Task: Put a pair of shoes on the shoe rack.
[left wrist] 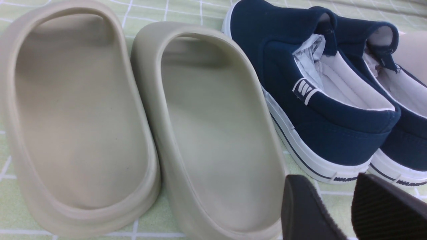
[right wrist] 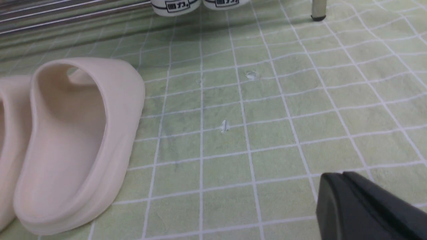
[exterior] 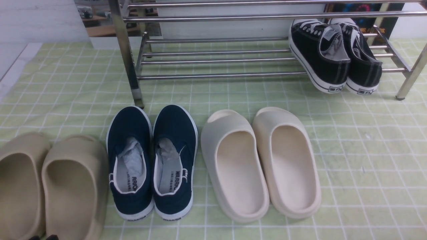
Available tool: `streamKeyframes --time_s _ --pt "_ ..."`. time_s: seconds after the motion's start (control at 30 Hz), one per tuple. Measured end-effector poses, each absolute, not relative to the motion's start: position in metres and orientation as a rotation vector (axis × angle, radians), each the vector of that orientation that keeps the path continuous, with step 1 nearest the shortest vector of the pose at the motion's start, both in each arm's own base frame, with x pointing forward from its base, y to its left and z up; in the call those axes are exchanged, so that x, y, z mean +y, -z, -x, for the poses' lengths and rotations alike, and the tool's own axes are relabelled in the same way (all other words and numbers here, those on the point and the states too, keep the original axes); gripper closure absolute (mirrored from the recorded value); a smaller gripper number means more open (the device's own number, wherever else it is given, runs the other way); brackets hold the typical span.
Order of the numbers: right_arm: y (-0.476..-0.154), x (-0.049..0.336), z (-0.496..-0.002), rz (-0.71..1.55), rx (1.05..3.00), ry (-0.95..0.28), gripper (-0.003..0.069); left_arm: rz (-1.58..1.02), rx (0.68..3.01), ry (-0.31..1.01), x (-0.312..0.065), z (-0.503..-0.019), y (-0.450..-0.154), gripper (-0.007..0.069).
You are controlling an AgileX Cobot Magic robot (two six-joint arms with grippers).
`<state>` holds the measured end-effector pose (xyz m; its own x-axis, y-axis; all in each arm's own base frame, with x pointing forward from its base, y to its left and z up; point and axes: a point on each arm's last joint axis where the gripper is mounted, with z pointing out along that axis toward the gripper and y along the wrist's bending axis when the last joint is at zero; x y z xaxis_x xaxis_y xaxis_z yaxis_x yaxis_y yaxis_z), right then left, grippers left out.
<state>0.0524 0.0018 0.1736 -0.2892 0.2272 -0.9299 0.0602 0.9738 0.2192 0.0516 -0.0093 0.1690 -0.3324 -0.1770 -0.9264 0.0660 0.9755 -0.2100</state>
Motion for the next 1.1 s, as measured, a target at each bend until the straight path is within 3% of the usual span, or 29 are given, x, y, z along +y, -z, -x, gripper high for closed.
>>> streamKeyframes --time_s 1.1 --pt "-0.1733 0.0016 -0.052 -0.179 1.875 -0.138 0.0642 0.081 1.894 0.247 -0.0094 -0.0516 -0.169 0.0386"
